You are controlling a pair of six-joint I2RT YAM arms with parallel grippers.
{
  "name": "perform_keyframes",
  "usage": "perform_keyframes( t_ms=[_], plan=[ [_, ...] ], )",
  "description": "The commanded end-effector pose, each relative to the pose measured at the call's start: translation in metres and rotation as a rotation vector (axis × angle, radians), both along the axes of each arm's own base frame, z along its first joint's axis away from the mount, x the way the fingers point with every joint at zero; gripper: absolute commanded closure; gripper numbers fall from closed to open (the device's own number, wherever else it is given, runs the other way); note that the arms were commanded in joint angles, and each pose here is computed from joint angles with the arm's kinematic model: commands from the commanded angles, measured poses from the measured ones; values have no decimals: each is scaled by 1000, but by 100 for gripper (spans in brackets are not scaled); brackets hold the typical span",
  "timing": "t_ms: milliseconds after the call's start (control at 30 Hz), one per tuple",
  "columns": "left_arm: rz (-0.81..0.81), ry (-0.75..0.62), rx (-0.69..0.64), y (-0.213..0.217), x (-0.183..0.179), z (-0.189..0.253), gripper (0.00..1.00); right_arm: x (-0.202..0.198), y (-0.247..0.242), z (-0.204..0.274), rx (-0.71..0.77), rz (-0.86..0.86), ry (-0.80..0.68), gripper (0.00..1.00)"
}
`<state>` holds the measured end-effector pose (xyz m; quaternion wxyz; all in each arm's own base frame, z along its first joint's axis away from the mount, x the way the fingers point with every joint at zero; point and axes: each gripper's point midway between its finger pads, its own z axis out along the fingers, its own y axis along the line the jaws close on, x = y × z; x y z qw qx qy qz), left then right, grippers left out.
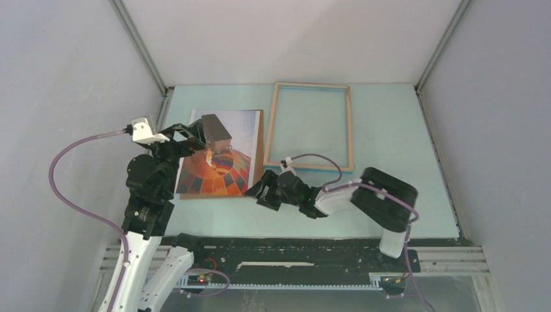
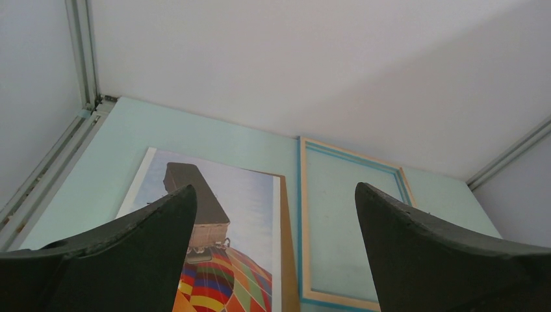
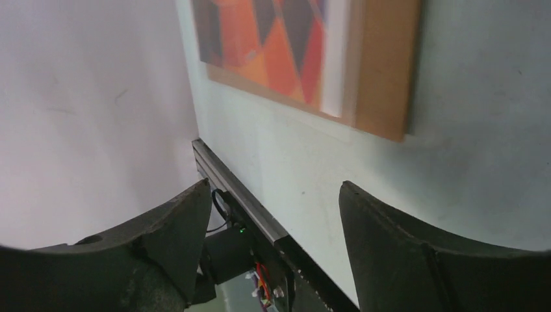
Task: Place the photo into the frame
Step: Move the photo frame item to the center of the board.
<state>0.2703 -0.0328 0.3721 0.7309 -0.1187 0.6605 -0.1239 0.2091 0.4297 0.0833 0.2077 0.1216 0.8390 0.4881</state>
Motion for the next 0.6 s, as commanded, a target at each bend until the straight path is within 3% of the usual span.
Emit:
perform_keyframes(
  t_ms=[0, 200, 567],
  plan=[
    [-11, -49, 48, -2, -10, 18, 0, -9, 37, 19, 257, 31, 140, 22],
    [-42, -49, 61, -8, -10, 18, 0, -10, 25, -18, 111, 13, 149, 23],
    [-72, -46, 69, -14, -9, 19, 0, 16, 11, -34, 76, -55, 140, 28]
  ],
)
